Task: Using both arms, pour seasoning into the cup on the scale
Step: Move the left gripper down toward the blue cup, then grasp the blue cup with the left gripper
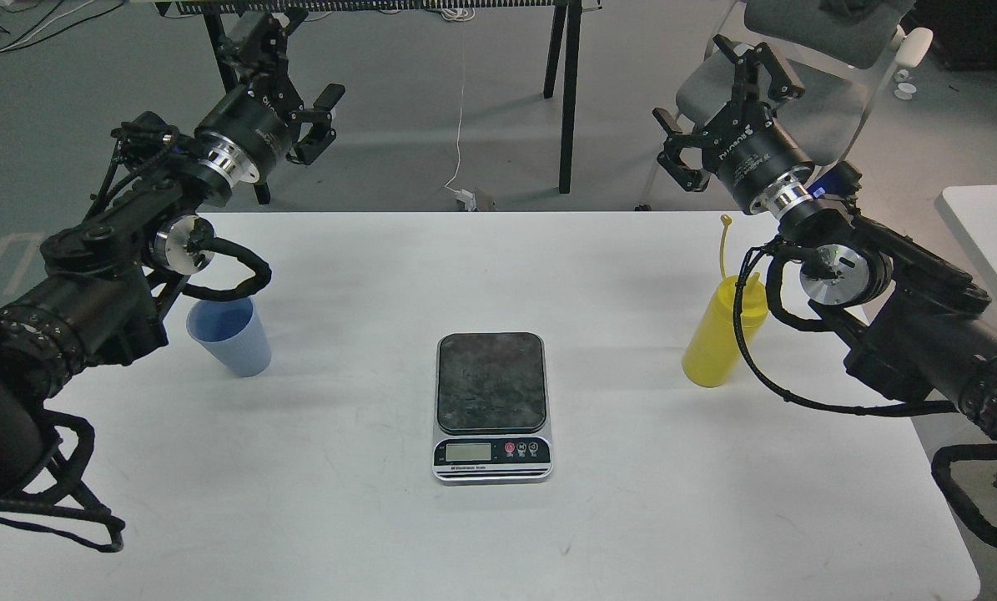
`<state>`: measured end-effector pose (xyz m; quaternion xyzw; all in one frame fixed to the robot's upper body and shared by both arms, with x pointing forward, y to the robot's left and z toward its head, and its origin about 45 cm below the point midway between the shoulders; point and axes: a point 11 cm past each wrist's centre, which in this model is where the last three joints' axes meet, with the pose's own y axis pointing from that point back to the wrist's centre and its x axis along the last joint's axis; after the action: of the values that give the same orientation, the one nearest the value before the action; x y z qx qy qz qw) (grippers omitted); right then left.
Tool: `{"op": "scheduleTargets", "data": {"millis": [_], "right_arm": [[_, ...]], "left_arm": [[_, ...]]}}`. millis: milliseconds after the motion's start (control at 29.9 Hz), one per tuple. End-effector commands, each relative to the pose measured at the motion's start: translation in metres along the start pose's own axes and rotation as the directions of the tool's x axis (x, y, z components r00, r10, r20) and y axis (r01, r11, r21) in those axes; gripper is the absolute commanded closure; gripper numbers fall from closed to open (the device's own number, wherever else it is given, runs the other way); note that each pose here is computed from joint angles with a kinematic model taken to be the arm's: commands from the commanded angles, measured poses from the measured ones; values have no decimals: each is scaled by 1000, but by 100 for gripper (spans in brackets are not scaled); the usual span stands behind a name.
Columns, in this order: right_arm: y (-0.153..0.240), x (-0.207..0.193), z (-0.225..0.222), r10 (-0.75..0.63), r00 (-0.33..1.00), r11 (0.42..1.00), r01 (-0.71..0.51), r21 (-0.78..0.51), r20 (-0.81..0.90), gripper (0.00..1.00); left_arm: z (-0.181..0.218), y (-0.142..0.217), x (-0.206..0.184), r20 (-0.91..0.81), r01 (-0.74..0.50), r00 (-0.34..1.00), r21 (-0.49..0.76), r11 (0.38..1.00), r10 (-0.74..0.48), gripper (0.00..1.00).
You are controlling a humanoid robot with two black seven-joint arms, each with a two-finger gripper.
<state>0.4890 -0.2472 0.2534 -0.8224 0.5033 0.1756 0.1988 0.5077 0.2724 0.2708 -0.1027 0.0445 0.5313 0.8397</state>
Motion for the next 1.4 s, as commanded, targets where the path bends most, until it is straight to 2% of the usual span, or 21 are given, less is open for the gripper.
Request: {"op": "scheduleTargets", "data": {"millis": [0,67,134,234,334,434,568,668,801,1169,1269,1369], "right_arm": [[1,0,2,1,1000,1000,-1,-3,1,0],[0,-1,2,-1,1000,1000,1,-4,1,0],[-1,-1,2,-3,1000,1000,3,-4,0,0],[0,0,2,-1,1000,1000,1,-4,-1,0],[0,0,3,-1,1000,1000,1,-4,1,0],[2,0,5,1,1000,1000,-1,-7,3,0],[2,0,5,1,1000,1000,-1,-7,3,0],[1,-1,5,-1,1000,1000,1,-7,4,0],[0,-2,6,-3,1000,1000,3,-8,6,0],[0,-2,6,-5,1000,1000,5,-9,6,0],[0,-6,6,-17,1000,1000,17,-10,11,0],[1,-6,7,-18,1000,1000,18,-12,13,0]], "left_arm": [[6,10,17,31,-22,999,7,1000,22,1],[13,24,38,126,-34,992,52,998,27,1],[12,42,57,282,-32,959,162,986,-15,1],[13,74,89,501,-63,856,345,937,-127,1],[38,114,132,643,-164,745,436,885,-178,1],[53,147,157,711,-232,658,506,830,-249,1],[67,187,164,727,-248,537,621,744,-428,1],[54,207,157,733,-251,420,661,708,-535,1],[21,213,140,701,-206,334,706,677,-630,1],[-48,171,96,727,-99,240,677,729,-643,1],[-78,176,87,697,-83,265,705,704,-667,1],[-89,189,100,689,-138,232,722,678,-687,1]]}}
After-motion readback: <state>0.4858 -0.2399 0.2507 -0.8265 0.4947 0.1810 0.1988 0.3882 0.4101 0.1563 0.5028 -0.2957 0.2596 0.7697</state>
